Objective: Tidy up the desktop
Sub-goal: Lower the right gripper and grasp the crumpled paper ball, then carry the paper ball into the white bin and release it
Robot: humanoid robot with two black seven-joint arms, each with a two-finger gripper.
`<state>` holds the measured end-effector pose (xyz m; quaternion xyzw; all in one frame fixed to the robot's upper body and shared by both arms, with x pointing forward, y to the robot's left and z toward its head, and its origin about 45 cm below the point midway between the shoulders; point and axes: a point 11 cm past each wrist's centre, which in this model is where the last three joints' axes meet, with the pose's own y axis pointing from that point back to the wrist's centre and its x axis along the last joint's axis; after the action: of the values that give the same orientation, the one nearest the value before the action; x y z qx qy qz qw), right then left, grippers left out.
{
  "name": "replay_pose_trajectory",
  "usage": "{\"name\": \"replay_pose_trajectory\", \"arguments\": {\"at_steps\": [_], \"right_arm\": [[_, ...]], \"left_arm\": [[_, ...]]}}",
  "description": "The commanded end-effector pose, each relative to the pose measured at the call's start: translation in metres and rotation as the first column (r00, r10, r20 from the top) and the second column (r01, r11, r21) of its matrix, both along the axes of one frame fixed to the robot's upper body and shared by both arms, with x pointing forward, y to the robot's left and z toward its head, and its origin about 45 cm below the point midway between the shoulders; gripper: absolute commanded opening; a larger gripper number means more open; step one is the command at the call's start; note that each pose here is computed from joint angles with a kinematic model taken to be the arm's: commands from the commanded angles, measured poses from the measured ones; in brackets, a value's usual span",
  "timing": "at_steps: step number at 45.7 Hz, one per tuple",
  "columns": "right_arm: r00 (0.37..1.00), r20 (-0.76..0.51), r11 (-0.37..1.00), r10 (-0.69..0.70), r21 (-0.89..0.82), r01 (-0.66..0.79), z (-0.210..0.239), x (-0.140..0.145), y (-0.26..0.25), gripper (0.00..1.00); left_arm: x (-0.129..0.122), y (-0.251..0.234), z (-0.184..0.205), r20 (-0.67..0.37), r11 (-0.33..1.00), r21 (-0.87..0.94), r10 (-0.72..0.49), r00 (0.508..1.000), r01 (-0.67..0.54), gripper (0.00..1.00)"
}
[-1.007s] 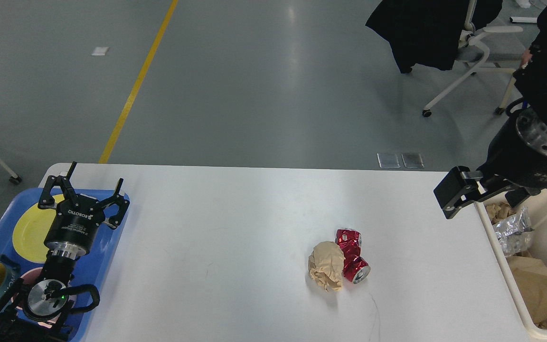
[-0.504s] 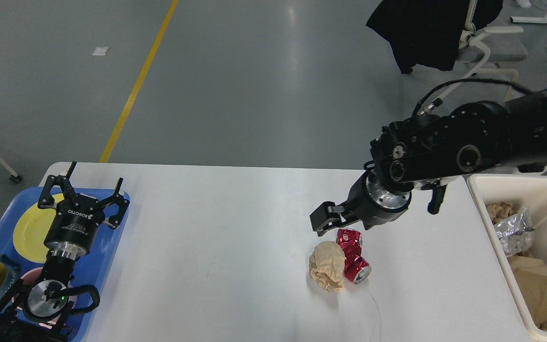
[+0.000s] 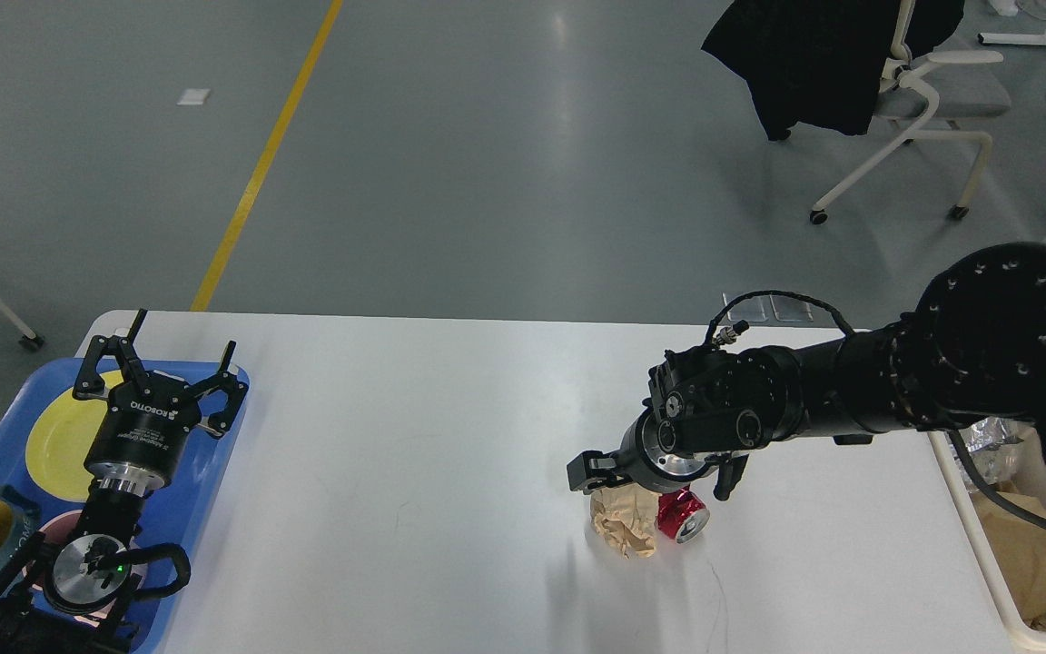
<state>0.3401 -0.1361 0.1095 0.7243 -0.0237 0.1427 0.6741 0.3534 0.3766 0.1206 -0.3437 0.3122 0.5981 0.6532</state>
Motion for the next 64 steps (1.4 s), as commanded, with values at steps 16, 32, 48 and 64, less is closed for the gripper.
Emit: {"name": "replay_pose_trajectory", "arguments": {"at_steps": [16,32,48,64], "right_arm": [[1.000,-0.012,1.000,0.013,-0.019,-0.013,-0.042,-0.016,-0.004,0.97],[1.000,-0.022,1.000,-0.001,-0.019,0.000,-0.044,-0.017,-0.006,0.00],[1.000,-0.031,1.000,0.000,-0.023,0.000,-0.042,-0.017,-0.007,0.00],[0.997,-0.081,1.000,0.001,-0.030,-0.003,-0.015,-0.015,-0.011,0.00]], "left_arm": [[0.000,0.000,0.000,0.000,1.000,0.000,0.000,1.000,0.000,0.96],[0.000,0.000,0.000,0.000,1.000,0.000,0.000,1.000,0.000,0.96],[0.000,0.000,0.000,0.000,1.000,0.000,0.000,1.000,0.000,0.96],[0.000,0.000,0.000,0.000,1.000,0.000,0.000,1.000,0.000,0.96]]}}
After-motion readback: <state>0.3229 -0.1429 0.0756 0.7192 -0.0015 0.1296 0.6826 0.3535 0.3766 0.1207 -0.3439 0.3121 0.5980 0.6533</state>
